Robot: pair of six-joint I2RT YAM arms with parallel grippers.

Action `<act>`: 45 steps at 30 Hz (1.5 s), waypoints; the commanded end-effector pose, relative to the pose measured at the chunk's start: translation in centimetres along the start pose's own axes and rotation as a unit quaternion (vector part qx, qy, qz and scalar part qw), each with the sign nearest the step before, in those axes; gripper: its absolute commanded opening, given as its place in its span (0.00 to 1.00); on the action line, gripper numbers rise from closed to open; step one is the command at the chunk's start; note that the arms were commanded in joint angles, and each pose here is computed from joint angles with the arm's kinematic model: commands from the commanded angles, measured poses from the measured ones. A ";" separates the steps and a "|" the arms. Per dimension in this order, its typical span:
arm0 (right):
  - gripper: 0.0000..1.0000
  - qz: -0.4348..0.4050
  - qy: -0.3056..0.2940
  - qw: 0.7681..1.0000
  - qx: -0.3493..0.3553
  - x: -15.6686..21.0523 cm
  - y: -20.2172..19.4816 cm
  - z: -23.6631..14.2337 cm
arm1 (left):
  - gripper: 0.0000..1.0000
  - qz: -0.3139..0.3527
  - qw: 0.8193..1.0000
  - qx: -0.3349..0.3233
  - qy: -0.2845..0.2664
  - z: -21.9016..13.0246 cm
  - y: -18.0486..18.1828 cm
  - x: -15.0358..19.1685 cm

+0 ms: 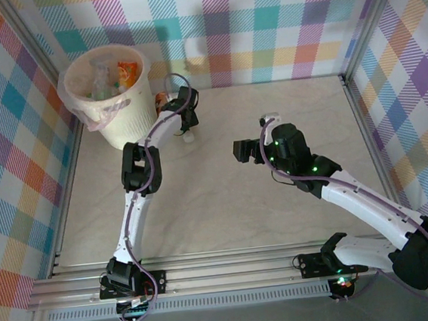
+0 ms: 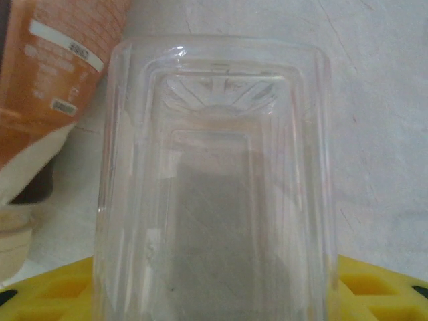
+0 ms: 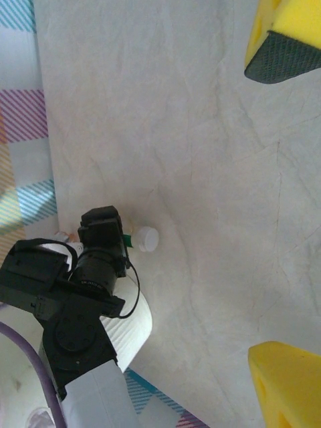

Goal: Put the plastic bottles in the bin

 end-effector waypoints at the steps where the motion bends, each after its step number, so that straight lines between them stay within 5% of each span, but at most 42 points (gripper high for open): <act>1: 1.00 -0.023 -0.026 0.999 -0.034 -0.8 0.9 -0.6 | 0.50 0.020 0.998 0.050 -0.022 -4.1 -2.0 -1.4; 18: 1.00 -0.092 -0.039 0.991 -0.091 -0.8 2.2 -1.6 | 0.46 0.018 0.973 0.219 -0.072 -17.9 -4.3 -1.4; 33: 1.00 -0.051 -0.084 0.990 -0.105 -2.4 2.9 0.3 | 0.46 -0.009 0.942 0.302 -0.150 -30.0 -1.1 -7.2; 45: 1.00 -0.045 -0.082 0.991 -0.097 -2.5 2.7 0.4 | 0.46 -0.095 0.915 0.283 -0.271 -35.5 5.4 -15.1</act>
Point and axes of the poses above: each hand's point on the last joint's axis, 136 mm out from that joint toward the fingers, its own z axis out along the fingers, its own y axis along the line the jaws close on, x = y × z, the point moved 5 cm from there along -z, back along the fingers, and after that the axes turned 7 degrees about -z, right-handed, at the moved point
